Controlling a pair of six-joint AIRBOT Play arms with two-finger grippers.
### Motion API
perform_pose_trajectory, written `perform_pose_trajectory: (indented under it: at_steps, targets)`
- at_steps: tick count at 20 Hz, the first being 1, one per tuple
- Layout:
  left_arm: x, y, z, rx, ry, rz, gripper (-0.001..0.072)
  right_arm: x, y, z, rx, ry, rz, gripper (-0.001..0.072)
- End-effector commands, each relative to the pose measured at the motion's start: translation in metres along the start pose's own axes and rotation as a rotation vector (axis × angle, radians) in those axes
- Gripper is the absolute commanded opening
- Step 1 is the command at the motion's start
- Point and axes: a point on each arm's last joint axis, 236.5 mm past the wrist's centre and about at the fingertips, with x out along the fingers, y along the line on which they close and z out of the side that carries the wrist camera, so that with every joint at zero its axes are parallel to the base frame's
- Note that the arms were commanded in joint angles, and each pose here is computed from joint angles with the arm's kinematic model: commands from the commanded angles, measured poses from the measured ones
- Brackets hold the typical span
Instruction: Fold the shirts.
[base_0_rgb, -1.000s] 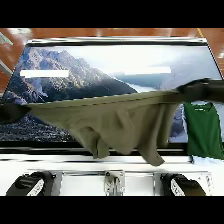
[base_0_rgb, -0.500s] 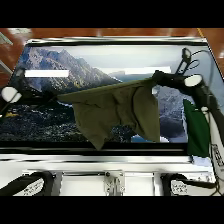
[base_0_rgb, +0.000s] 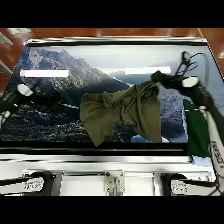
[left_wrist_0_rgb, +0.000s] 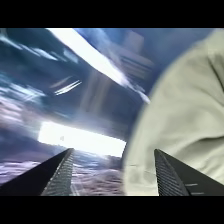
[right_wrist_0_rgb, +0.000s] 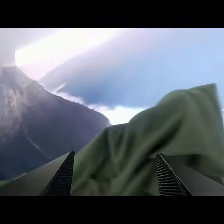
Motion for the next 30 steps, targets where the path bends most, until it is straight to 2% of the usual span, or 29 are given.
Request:
perform_pose_trajectory:
  at_steps: [1, 3, 7, 14, 16, 18, 24, 25, 26, 28, 29, 30]
  targets:
    - [-0.044, 0.027, -0.011, 0.068, 0.14, -0.019, 0.0596, -0.076, -0.031, -0.01, -0.129, 0.148, -0.079, 0.0624]
    - [-0.056, 0.043, -0.027, 0.059, 0.209, -0.019, 0.0596, -0.126, -0.063, -0.04, -0.105, 0.318, -0.141, 0.0624]
    - [-0.015, 0.028, -0.051, 0.017, 0.224, -0.092, 0.0596, -0.172, -0.085, -0.095, 0.049, 0.553, -0.121, 0.0624]
    - [0.069, -0.039, -0.078, -0.052, 0.273, -0.302, 0.0588, -0.167, -0.089, -0.112, 0.121, 0.571, -0.094, 0.0624]
    - [0.083, -0.042, -0.086, -0.05, 0.302, -0.303, 0.0585, -0.164, -0.091, -0.115, 0.128, 0.583, -0.093, 0.0624]
    - [0.089, -0.04, -0.087, -0.054, 0.313, -0.297, 0.052, -0.162, -0.093, -0.119, 0.138, 0.603, -0.09, 0.0624]
    - [0.098, -0.046, -0.095, -0.04, 0.334, -0.293, 0.052, -0.152, -0.102, -0.133, 0.178, 0.66, -0.082, 0.0624]
    - [0.102, -0.048, -0.101, -0.03, 0.347, -0.289, 0.0489, -0.15, -0.102, -0.137, 0.193, 0.678, -0.08, 0.0624]
    - [0.105, -0.05, -0.105, -0.014, 0.356, -0.288, 0.0425, -0.15, -0.103, -0.145, 0.208, 0.714, -0.074, 0.0624]
    - [0.105, -0.053, -0.109, -0.004, 0.364, -0.289, 0.0143, -0.155, -0.108, -0.176, 0.236, 0.824, -0.075, 0.0624]
    - [0.102, -0.055, -0.108, 0.015, 0.365, -0.298, 0.0069, -0.158, -0.111, -0.194, 0.255, 0.871, -0.082, 0.0625]
    - [0.098, -0.058, -0.106, 0.05, 0.365, -0.314, 0.0046, -0.158, -0.109, -0.211, 0.283, 0.902, -0.071, 0.0625]
